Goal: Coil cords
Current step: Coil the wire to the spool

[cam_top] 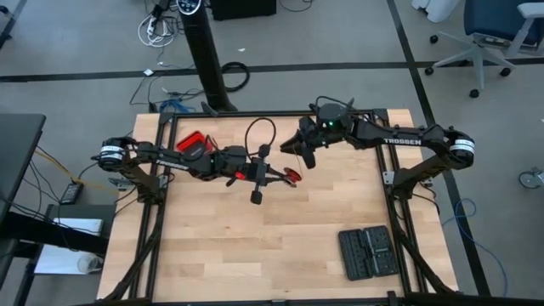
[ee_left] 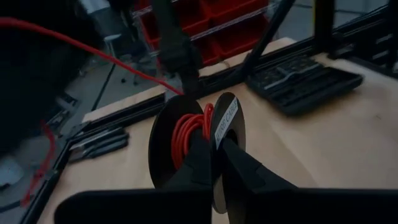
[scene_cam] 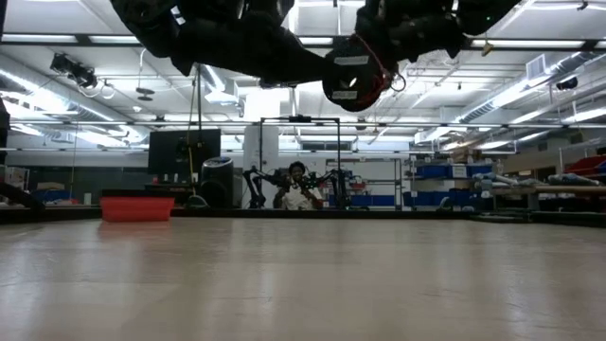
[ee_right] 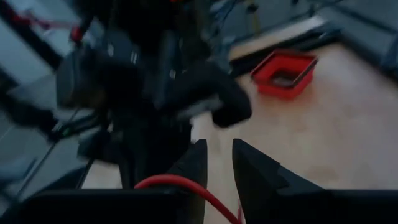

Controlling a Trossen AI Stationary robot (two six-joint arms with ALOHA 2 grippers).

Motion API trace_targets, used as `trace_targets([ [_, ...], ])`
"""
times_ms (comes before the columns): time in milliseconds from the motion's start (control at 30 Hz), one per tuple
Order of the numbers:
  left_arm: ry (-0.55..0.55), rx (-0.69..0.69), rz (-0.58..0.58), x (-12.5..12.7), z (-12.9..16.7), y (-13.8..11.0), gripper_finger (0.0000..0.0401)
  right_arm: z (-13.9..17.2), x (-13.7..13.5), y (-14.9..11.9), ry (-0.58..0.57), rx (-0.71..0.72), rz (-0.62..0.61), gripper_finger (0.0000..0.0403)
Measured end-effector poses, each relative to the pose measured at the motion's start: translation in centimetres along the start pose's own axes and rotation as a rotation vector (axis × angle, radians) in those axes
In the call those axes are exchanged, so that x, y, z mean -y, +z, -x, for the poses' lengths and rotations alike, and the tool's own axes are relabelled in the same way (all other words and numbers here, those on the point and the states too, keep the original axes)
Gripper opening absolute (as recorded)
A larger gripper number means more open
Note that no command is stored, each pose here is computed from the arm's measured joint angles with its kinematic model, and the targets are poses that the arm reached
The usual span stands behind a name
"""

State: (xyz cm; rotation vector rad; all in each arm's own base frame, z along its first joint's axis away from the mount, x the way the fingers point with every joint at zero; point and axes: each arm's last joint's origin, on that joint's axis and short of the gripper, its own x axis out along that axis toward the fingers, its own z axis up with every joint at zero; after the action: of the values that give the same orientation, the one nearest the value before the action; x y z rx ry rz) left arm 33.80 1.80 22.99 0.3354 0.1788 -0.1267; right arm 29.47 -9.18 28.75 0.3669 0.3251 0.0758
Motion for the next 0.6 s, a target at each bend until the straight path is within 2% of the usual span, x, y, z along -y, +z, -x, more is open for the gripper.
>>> trace_targets([
  [167,0.002,-0.019,0.001,0.0,0.0,-0.2,0.0012,-0.3,-0.6,0.9,-0.059,0.121,-0.059,0.0075],
  [267,-0.002,-0.018,0.028,0.1,0.0,-0.1,0.0012,-0.3,-0.6,1.0,-0.057,0.139,-0.127,0.0074],
  [333,-0.012,-0.012,0.035,0.2,0.0,-0.1,0.0012,-0.2,-0.4,1.1,-0.062,0.144,-0.129,0.0074],
  [400,-0.016,-0.005,0.049,0.2,0.0,0.0,0.0012,-0.1,-0.2,1.0,-0.076,0.128,-0.087,0.0074],
  [600,-0.026,-0.004,0.101,0.2,0.0,0.0,0.0012,-0.5,-0.7,-0.2,-0.096,0.019,0.138,0.0074],
])
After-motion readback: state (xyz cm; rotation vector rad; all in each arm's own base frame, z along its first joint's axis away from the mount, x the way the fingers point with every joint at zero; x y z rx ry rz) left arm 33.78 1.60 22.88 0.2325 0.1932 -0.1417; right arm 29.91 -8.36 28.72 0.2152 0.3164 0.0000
